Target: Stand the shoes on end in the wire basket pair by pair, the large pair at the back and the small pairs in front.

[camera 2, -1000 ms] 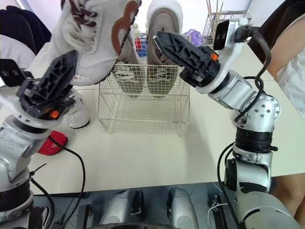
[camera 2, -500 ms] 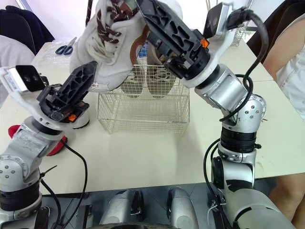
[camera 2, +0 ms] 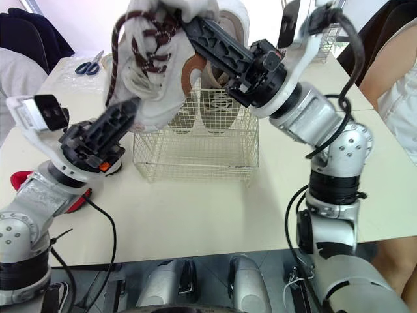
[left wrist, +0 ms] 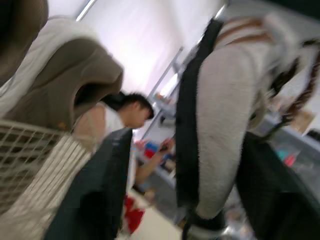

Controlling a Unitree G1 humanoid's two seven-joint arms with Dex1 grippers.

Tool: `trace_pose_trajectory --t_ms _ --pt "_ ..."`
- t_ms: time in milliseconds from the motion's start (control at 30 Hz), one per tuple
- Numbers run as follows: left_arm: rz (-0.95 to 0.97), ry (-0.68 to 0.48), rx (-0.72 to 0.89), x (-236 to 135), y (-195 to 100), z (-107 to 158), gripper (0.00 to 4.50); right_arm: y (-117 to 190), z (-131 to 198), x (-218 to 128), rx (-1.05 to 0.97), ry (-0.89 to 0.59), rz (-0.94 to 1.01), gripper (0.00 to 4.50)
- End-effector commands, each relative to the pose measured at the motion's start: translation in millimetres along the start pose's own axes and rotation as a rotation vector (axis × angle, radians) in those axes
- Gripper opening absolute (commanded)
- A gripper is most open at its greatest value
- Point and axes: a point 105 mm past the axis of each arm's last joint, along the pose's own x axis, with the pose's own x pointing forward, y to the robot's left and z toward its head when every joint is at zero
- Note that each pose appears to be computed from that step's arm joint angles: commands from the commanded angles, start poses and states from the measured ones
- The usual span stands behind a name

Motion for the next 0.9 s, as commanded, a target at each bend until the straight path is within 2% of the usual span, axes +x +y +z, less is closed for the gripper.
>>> trace_pose_trajectory --t_ms 33,133,267,400,500,567,600,700,900 --pt "0.042 0.162 0.142 -8.1 0.0 -7.6 4.45 5.6 32.2 -10.6 -0.198 0.055 0.040 0.50" --pt "0.069 0.311 0.272 -20.6 -2.9 -6.9 4.45 -5.7 52.9 -30.0 -0.361 0.177 0.003 0.50" --pt "0.116 0.368 0.401 -21.3 -2.2 1.0 4.45 -28.1 42.9 -47.1 -0.441 0.352 -0.030 0.50" --pt "0.136 0.379 0.474 -13.4 -9.9 -6.0 4.45 -59.8 37.3 -70.3 -0.517 0.472 -0.106 0.50" --pt "0.146 0.325 0.437 -7.8 -19.6 -13.8 4.45 -69.2 37.4 -73.7 -0.527 0.466 -0.107 0.50" --pt "0.175 0.211 0.326 -4.7 -23.9 -15.7 4.45 -74.7 36.6 -73.2 -0.545 0.455 -0.106 0.50" --pt "0.199 0.190 0.293 -6.0 -22.3 -19.3 4.45 -75.7 37.1 -72.3 -0.551 0.448 -0.105 0.50" --pt "0.265 0.247 0.252 -14.9 -16.3 -49.0 4.45 -76.8 34.2 -72.4 -0.527 0.456 -0.087 0.50" --pt "0.248 0.312 0.243 -19.2 -21.0 -67.8 4.45 -77.1 16.2 -72.5 -0.426 0.489 -0.040 0.50"
